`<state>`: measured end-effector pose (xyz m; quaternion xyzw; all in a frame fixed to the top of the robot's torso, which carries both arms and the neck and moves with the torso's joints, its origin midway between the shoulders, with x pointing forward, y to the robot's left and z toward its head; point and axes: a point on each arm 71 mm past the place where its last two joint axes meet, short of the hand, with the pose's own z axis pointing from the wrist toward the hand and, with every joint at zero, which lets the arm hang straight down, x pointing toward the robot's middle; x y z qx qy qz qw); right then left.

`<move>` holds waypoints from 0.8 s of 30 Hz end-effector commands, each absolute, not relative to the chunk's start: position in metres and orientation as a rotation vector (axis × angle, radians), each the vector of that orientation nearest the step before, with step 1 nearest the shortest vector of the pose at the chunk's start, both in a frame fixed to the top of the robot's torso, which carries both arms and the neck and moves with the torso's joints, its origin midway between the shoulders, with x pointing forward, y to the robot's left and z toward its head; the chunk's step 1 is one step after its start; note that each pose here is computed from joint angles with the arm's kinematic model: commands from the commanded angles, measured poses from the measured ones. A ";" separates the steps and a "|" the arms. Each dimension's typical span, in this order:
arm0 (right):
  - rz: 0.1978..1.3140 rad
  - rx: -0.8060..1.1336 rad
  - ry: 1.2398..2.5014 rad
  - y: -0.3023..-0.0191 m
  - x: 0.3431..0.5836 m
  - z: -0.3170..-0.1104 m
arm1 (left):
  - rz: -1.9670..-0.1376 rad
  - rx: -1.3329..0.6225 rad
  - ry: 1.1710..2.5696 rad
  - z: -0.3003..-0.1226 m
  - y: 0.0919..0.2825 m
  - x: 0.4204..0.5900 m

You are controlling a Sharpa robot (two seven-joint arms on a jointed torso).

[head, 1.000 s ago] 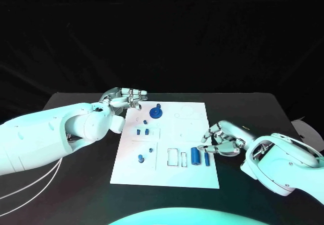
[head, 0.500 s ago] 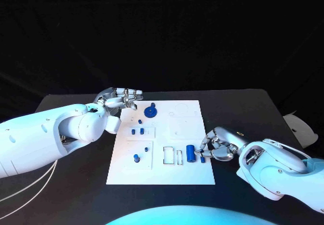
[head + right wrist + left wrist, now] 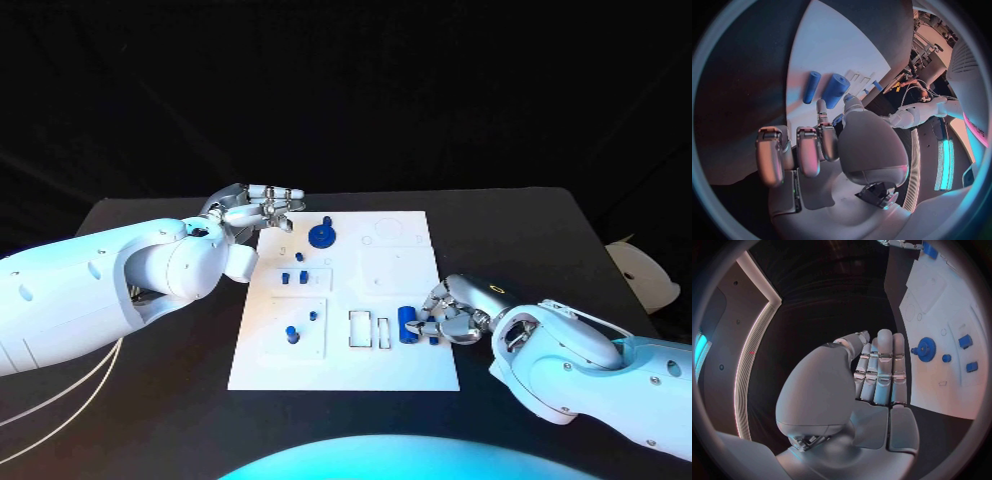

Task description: Assemble the parts on the task board

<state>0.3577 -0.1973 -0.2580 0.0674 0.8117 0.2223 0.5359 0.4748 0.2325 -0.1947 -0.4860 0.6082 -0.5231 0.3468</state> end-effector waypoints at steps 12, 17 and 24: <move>0.480 0.160 1.956 -0.191 0.365 -0.267 | -1.412 -1.242 1.608 -0.193 0.227 0.473; 0.469 0.150 1.977 -0.190 0.366 -0.272 | -1.417 -1.241 1.613 -0.193 0.227 0.472; 0.447 0.107 2.004 -0.188 0.367 -0.278 | -1.419 -1.240 1.615 -0.193 0.227 0.472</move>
